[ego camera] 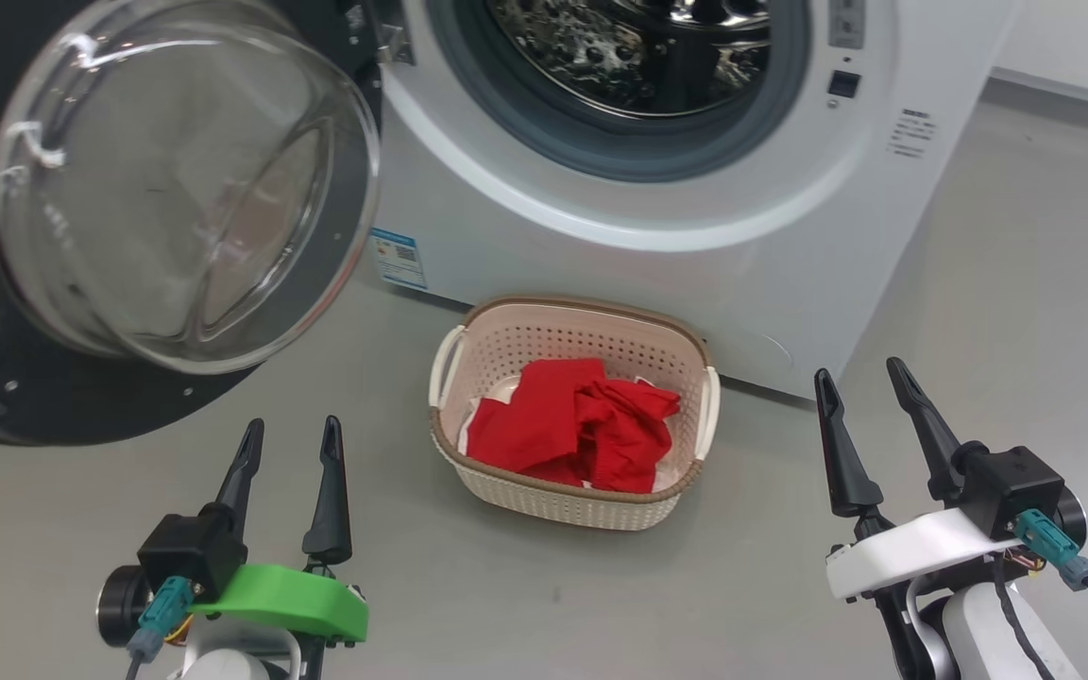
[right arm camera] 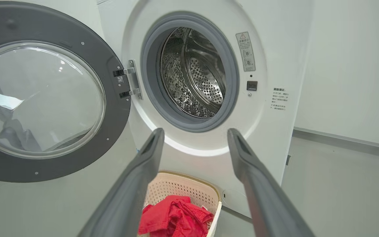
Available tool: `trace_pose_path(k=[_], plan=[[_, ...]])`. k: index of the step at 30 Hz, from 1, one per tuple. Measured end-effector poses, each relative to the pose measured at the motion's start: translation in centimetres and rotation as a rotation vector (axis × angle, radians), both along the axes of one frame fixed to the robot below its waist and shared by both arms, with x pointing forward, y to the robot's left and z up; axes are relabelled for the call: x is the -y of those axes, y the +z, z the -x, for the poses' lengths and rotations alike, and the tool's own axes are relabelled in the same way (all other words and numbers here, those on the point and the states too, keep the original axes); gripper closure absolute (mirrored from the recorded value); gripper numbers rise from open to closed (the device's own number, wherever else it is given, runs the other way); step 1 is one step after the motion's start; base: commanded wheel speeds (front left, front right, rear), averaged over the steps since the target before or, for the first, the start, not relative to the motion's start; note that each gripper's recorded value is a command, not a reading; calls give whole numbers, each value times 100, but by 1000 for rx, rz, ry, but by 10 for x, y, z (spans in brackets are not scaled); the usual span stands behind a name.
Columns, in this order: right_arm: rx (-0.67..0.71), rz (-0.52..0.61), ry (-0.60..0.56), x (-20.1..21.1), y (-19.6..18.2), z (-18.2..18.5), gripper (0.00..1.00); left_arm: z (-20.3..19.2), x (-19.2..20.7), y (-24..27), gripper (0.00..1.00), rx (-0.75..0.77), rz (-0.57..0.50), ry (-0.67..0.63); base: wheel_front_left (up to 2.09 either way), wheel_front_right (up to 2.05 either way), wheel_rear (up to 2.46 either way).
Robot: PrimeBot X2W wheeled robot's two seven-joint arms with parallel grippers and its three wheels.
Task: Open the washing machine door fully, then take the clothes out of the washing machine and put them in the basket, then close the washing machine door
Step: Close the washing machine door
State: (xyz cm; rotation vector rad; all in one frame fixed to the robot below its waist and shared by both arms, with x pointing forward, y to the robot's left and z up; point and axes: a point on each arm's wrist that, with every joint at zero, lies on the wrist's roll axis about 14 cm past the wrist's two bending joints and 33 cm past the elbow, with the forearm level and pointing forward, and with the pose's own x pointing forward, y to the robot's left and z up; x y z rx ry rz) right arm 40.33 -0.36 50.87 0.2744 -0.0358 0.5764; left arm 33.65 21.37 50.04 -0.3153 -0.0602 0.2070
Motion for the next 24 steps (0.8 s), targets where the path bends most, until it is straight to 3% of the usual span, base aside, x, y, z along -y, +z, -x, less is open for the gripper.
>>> trace_pose_path(k=[15,24], plan=[[21,-12,145,-51,9,11,0,44,-44,3,0,4,-14,167,0,0,0],[20,-16,178,-62,10,17,0,52,-54,7,0,16,-19,204,0,0,0]])
